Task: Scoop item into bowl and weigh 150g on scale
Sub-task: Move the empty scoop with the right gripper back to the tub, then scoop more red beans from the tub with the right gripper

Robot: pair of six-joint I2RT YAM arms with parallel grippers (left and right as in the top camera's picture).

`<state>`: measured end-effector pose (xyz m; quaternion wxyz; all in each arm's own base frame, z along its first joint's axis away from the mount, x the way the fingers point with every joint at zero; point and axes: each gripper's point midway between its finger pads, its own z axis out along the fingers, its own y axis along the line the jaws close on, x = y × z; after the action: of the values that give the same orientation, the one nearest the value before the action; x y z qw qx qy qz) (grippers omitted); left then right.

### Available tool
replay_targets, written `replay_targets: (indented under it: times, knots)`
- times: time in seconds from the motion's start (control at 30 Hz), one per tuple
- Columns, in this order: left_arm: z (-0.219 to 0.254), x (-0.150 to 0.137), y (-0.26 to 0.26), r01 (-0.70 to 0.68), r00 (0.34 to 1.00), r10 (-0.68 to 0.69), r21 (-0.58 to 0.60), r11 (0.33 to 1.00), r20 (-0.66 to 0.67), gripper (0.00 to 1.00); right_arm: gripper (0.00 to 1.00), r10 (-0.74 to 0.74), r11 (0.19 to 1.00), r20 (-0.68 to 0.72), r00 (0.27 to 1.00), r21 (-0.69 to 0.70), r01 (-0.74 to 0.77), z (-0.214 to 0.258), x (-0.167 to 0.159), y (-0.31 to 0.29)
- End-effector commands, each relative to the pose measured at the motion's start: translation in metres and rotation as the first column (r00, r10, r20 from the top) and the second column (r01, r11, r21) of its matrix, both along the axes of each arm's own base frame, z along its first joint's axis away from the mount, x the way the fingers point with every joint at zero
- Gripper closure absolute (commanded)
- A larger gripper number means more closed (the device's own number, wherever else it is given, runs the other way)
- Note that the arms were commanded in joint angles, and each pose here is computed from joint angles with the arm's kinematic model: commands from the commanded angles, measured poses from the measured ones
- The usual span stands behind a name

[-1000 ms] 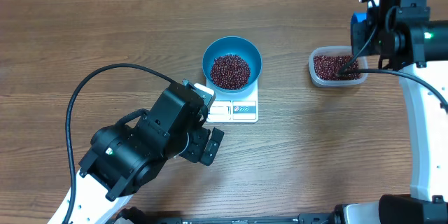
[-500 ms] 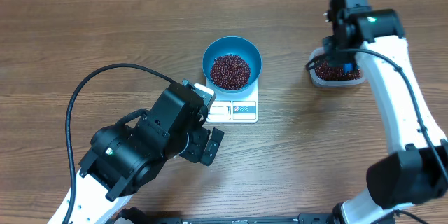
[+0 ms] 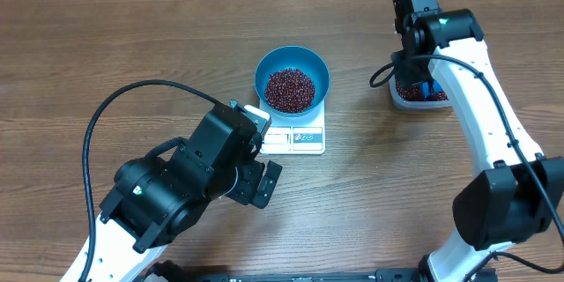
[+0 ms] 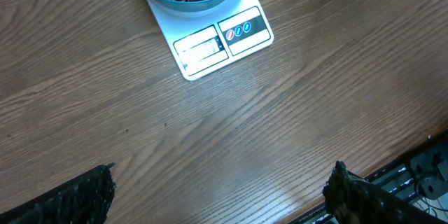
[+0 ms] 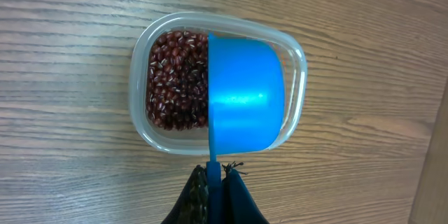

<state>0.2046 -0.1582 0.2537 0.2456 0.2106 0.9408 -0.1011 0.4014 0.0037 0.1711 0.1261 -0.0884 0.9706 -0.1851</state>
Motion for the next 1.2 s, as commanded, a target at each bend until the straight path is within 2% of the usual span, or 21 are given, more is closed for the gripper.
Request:
replay_targets:
  times: [0.0,0.37,0.57,0.73,1.17]
  knots:
    - [0.006,0.0,-0.001,0.014,1.0,-0.014,-0.007,1.0,0.016,0.0,0.96,-0.014,1.0,-0.028,1.0,-0.019,0.013,-0.014,0.002,-0.001]
    - [0.005,0.0,-0.001,0.014,1.0,-0.014,-0.007,1.0,0.016,0.0,0.96,0.016,0.999,-0.096,0.995,0.042,-0.012,-0.04,0.003,0.016]
    - [0.006,0.0,-0.001,0.014,1.0,-0.014,-0.007,1.0,0.016,0.01,0.96,0.067,0.971,-0.111,0.992,0.235,-0.039,-0.047,0.001,0.05]
    - [0.006,0.0,-0.001,0.014,1.0,-0.014,-0.007,1.0,0.017,0.0,0.96,0.09,0.946,-0.11,0.99,0.319,-0.05,-0.048,0.001,0.065]
    - [0.005,0.0,-0.001,0.014,1.0,-0.014,-0.007,1.0,0.016,0.01,0.96,-0.005,0.847,-0.144,0.99,0.526,0.081,-0.045,0.0,0.052]
